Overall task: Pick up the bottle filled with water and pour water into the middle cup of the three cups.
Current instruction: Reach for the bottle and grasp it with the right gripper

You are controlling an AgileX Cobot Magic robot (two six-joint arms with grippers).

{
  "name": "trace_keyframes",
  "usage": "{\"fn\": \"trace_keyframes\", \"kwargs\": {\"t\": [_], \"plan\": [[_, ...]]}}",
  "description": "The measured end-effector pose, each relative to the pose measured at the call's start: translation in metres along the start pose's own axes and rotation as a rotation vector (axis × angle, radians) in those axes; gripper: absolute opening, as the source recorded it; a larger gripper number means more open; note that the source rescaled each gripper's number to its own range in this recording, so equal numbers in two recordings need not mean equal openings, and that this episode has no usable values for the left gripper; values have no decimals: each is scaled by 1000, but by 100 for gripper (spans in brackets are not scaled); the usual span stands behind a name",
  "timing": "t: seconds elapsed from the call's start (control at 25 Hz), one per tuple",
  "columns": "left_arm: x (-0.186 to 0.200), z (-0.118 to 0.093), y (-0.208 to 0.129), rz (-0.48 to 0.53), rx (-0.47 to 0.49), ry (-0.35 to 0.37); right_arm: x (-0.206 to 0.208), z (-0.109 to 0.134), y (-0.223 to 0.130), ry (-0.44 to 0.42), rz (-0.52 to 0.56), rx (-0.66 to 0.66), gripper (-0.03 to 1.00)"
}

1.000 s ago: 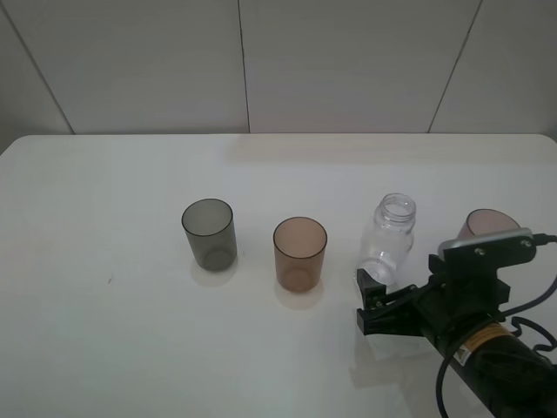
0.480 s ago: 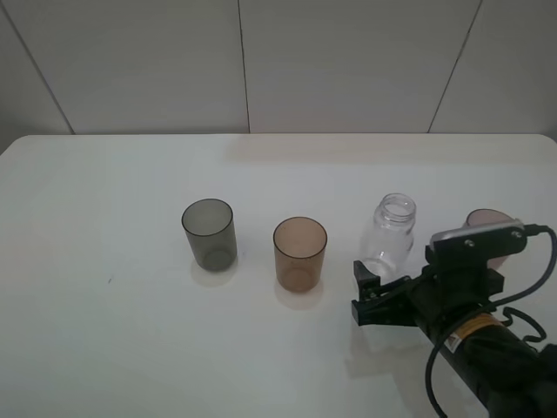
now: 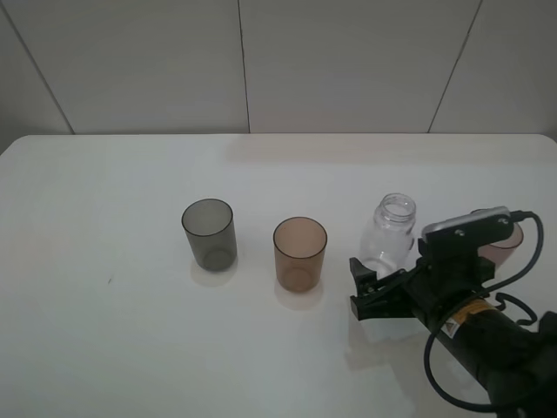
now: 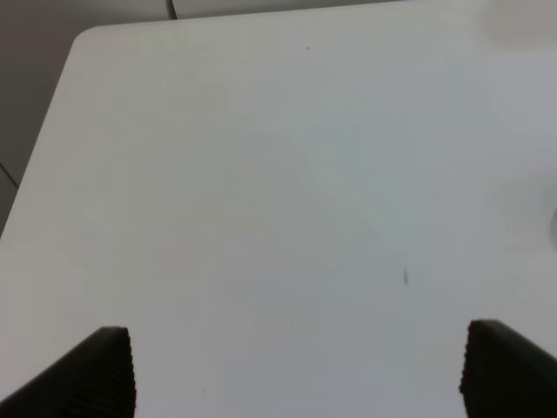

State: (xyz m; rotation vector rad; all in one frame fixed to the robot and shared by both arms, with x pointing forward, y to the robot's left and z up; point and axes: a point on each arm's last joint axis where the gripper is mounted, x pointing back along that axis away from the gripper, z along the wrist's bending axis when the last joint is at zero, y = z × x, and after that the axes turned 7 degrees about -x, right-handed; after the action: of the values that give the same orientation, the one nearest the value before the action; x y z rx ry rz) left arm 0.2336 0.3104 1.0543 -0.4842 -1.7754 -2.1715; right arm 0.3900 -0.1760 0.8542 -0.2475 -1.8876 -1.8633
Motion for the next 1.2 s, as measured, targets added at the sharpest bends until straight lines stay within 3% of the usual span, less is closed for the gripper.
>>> {"fn": "trace_keyframes", "kwargs": {"t": [1.04, 1.12, 1.2], "plan": [[0, 0, 0, 0, 0, 0, -37, 9, -2, -7, -3, 2, 100], [0, 0, 0, 0, 0, 0, -37, 8, -1, -14, -4, -1, 93], [0, 0, 0, 0, 0, 0, -37, 8, -1, -19, -5, -3, 71]]}}
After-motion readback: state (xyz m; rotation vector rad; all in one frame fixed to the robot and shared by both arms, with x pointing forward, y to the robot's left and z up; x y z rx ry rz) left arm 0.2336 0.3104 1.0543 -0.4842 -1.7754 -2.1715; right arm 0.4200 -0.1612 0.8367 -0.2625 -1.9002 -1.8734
